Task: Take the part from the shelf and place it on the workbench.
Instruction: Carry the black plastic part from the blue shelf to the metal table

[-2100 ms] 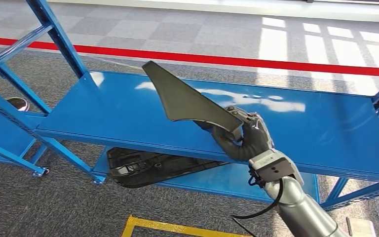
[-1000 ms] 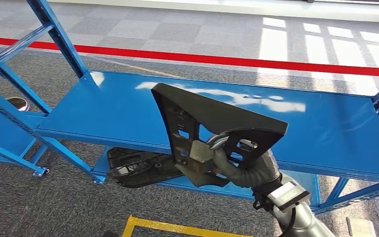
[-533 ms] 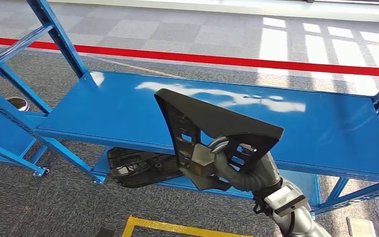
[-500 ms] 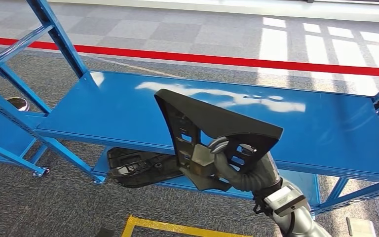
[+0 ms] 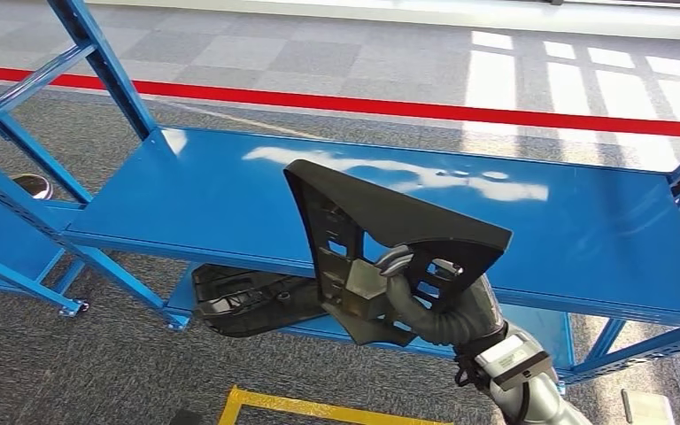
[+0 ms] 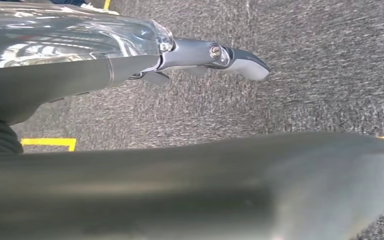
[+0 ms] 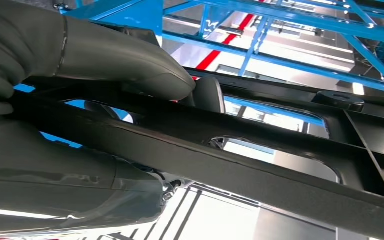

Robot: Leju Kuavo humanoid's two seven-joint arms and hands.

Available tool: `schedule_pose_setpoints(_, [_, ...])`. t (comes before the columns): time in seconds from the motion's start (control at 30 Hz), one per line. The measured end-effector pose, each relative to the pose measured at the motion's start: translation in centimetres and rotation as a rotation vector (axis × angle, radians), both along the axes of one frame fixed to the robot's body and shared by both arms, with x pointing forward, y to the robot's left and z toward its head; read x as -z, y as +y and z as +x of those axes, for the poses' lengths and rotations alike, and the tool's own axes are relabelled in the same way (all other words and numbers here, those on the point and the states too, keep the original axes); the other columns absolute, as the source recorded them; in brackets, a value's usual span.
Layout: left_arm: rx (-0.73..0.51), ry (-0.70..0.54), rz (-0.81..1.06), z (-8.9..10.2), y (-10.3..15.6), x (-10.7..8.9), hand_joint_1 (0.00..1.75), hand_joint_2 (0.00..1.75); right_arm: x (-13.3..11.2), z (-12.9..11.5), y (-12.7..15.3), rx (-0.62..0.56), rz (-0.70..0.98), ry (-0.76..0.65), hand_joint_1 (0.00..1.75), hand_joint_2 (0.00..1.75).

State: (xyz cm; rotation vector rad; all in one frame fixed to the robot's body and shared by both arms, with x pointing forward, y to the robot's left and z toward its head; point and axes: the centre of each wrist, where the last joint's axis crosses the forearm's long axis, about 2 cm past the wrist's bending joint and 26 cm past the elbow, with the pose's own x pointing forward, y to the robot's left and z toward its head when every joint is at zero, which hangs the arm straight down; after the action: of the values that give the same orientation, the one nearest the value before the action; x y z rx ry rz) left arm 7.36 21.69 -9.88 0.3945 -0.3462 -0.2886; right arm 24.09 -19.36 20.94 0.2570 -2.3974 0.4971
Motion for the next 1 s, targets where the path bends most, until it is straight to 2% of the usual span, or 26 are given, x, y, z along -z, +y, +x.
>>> schedule_pose_setpoints(1.0, [0.016,0.017,0.005,0.37,0.11,-0.04,0.00,1.75,-0.20,0.63,0.05,0.019,0.003,-0.006,1.75,1.75])
